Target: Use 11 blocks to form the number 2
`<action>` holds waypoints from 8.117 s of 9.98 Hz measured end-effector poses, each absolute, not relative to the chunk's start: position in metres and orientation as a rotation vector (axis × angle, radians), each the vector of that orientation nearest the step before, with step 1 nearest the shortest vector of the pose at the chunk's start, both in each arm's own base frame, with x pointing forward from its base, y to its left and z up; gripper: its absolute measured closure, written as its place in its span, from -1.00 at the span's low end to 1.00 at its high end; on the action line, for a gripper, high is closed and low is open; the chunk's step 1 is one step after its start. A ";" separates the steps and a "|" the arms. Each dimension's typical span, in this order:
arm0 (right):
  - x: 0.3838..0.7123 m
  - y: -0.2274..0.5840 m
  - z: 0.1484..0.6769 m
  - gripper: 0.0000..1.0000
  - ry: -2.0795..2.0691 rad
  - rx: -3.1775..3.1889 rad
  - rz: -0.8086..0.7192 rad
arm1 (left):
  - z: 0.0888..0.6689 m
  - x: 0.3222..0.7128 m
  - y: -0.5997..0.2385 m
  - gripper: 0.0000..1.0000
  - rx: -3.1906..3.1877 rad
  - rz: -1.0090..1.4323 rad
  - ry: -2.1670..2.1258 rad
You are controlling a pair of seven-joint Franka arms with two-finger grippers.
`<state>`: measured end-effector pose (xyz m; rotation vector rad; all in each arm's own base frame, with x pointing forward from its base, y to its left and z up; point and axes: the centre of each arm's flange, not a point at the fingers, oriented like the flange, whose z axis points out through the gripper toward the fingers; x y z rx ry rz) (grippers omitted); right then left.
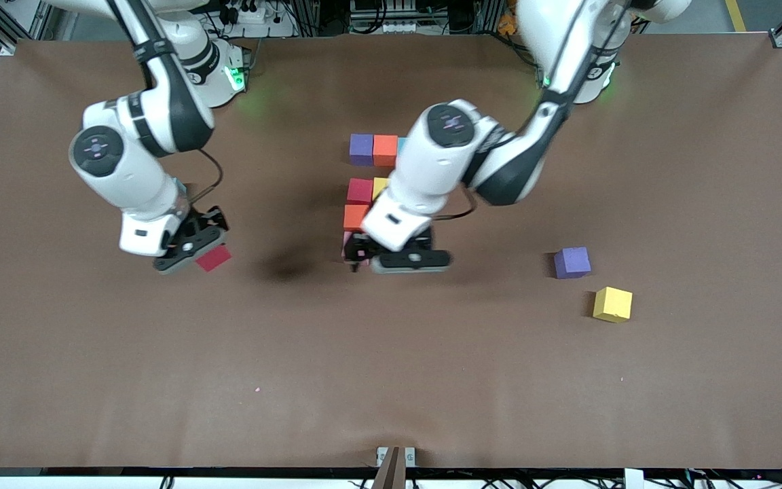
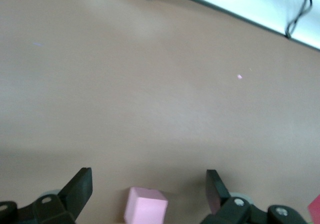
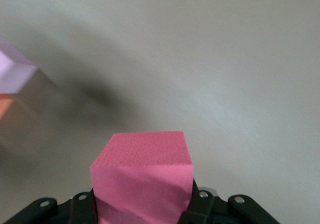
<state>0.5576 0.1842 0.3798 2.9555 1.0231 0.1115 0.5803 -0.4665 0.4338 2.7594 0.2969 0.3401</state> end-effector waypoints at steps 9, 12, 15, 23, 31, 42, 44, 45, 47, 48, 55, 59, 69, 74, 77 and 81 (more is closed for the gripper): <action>0.543 0.473 0.335 -0.16 2.023 2.455 0.241 | 0.438 0.610 -0.193 -1.00 3.051 0.130 0.167; 0.532 0.496 0.304 -0.16 2.187 2.330 0.194 | 0.370 0.605 -0.161 -1.00 3.163 -0.030 0.178; 0.510 0.513 0.281 -0.16 2.250 2.284 0.107 | 0.317 0.600 -0.117 -1.00 3.174 -0.188 0.282; 0.510 0.504 0.221 -0.16 2.251 2.296 -0.028 | 0.215 0.594 -0.111 -1.00 3.147 -0.381 0.316; 0.525 0.491 0.205 -0.16 2.218 2.330 0.014 | 0.197 0.591 -0.113 -0.58 3.143 -0.421 0.296; 0.526 0.488 0.200 -0.16 2.205 2.317 0.003 | 0.233 0.602 -0.189 -0.11 3.004 -0.335 0.856; 0.525 0.489 0.200 -0.16 2.199 2.320 0.005 | 0.238 0.603 -0.205 -0.09 2.929 -0.354 0.994; 0.524 0.491 0.201 -0.16 2.198 2.321 0.007 | 0.238 0.604 -0.209 -0.09 2.908 -0.360 1.033; 0.524 0.491 0.201 -0.21 2.195 2.323 0.010 | 0.238 0.604 -0.212 -0.09 2.881 -0.376 1.064; 0.526 0.489 0.200 -0.43 2.189 2.325 0.009 | 0.236 0.605 -0.211 -0.09 2.852 -0.398 1.093; 0.532 0.491 0.231 -1.00 2.179 2.317 0.041 | 0.241 0.598 -0.244 -0.09 2.736 -0.447 1.283; 0.563 0.440 0.337 -1.00 2.065 2.370 0.016 | 0.252 0.588 -0.294 -0.09 2.610 -0.399 1.490; 0.622 0.065 0.552 -1.00 1.210 2.848 0.280 | 0.227 0.531 -0.414 -0.09 2.228 -0.373 1.997; 0.569 0.043 0.587 -1.00 0.468 3.101 0.311 | 0.219 0.527 -0.422 -0.08 2.222 -0.355 2.008; 0.551 0.030 0.595 -1.00 0.235 3.144 0.196 | 0.210 0.528 -0.428 -0.08 2.222 -0.366 2.010; 0.546 0.005 0.594 -1.00 0.044 3.158 0.112 | 0.198 0.534 -0.445 -0.08 2.187 -0.383 2.037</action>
